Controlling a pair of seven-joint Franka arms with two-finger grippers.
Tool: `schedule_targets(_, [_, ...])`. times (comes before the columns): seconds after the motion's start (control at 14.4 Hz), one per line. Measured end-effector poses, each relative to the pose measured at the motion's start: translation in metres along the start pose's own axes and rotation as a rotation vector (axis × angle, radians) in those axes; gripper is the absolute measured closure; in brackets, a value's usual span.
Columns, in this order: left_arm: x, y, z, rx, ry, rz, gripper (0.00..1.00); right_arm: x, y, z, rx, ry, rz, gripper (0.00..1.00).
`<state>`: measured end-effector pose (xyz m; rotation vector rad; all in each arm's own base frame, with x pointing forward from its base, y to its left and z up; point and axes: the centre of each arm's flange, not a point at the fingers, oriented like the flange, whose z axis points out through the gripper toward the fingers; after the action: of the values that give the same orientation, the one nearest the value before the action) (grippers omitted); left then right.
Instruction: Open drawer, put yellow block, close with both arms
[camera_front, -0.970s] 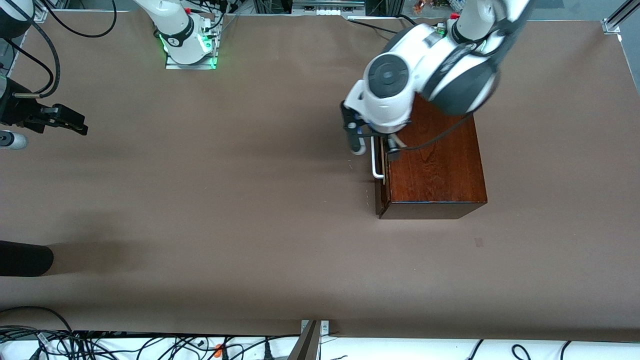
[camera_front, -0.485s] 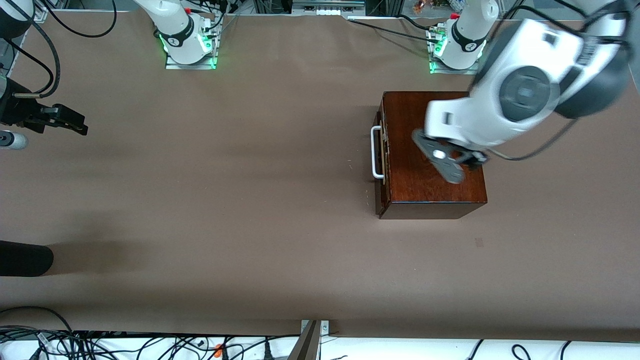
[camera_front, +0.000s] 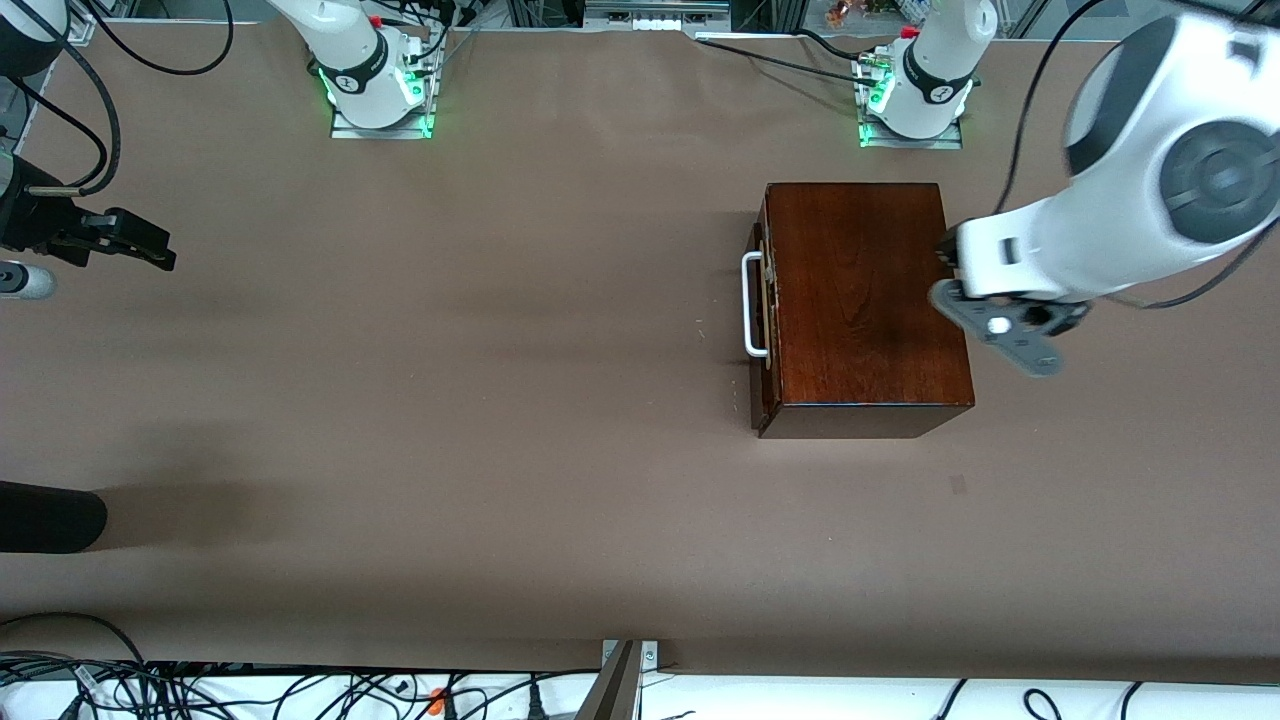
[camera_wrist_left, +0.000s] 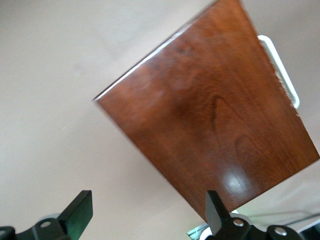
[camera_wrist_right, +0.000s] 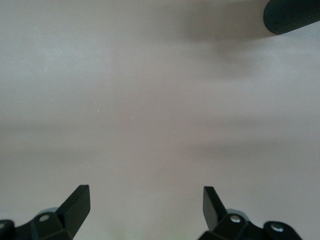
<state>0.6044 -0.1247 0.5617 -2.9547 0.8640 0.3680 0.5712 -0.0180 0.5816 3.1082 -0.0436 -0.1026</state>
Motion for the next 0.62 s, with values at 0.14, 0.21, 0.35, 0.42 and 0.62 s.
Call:
schedule_targets(0.14, [-0.018, -0.011, -0.019, 0.026, 0.054, -0.165, 0.00, 0.000, 0.000, 0.000, 0.000, 0.000, 0.000, 0.00])
schedule_targets(0.21, [-0.025, -0.016, -0.027, 0.042, 0.100, -0.244, 0.00, 0.000, 0.000, 0.000, 0.000, 0.000, 0.000, 0.00])
schedule_targets(0.35, [-0.040, -0.027, -0.035, 0.067, 0.182, -0.380, 0.00, 0.000, 0.000, 0.000, 0.000, 0.000, 0.000, 0.00])
schedule_targets(0.42, [-0.051, -0.032, -0.034, 0.070, 0.207, -0.436, 0.00, 0.000, 0.000, 0.000, 0.000, 0.000, 0.000, 0.00])
schedule_targets(0.62, [-0.086, -0.046, -0.024, 0.043, 0.230, -0.525, 0.00, 0.000, 0.000, 0.000, 0.000, 0.000, 0.000, 0.00])
